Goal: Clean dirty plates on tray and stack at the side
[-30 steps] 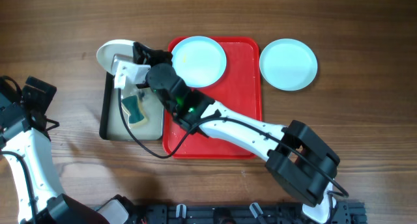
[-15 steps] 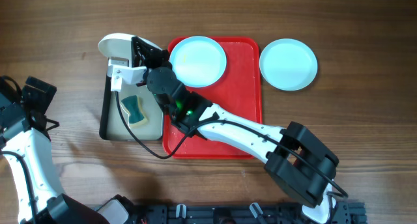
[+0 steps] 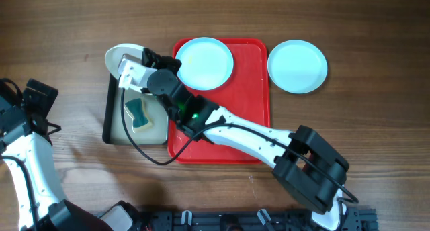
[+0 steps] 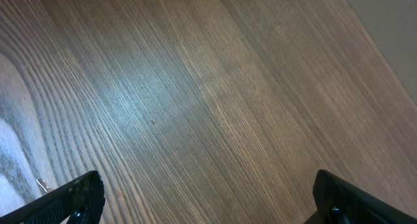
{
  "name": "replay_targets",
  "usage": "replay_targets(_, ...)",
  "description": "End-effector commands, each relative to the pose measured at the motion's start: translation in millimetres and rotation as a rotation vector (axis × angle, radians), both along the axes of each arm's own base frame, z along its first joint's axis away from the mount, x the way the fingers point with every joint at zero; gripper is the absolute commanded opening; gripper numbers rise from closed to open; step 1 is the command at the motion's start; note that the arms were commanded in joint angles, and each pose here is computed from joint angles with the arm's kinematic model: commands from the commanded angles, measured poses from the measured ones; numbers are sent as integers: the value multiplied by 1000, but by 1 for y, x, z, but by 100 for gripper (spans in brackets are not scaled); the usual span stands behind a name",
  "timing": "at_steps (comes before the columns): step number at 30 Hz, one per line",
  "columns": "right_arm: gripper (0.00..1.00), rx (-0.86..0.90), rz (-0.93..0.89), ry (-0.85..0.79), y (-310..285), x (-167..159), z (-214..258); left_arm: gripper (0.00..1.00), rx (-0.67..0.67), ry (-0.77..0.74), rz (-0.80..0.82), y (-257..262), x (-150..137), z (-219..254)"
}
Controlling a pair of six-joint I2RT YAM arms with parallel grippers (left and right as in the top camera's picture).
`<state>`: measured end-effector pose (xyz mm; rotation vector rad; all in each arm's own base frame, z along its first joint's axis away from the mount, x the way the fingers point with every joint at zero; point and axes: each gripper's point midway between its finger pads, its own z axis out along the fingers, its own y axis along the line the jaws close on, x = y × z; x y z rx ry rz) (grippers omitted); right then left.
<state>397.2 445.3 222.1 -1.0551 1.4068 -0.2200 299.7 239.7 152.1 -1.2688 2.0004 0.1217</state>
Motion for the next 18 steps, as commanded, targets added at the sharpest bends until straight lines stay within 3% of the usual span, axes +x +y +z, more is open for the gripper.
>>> replay_targets(1,4,255,-96,124,-16,21,1,100,9,-35,6,2,3,12)
replay_targets(6,4,267,-121,198,-24,25,-15,100,9,-35,6,2,3,12)
replay_targets(10,4,447,-174,431,-24,17,-43,100,9,-35,6,2,3,12)
replay_targets(14,4,495,-73,634,-4,-6,-62,100,9,-35,6,2,3,12)
replay_targets(18,4,514,-80,703,-8,-12,-61,100,9,-35,6,2,3,12)
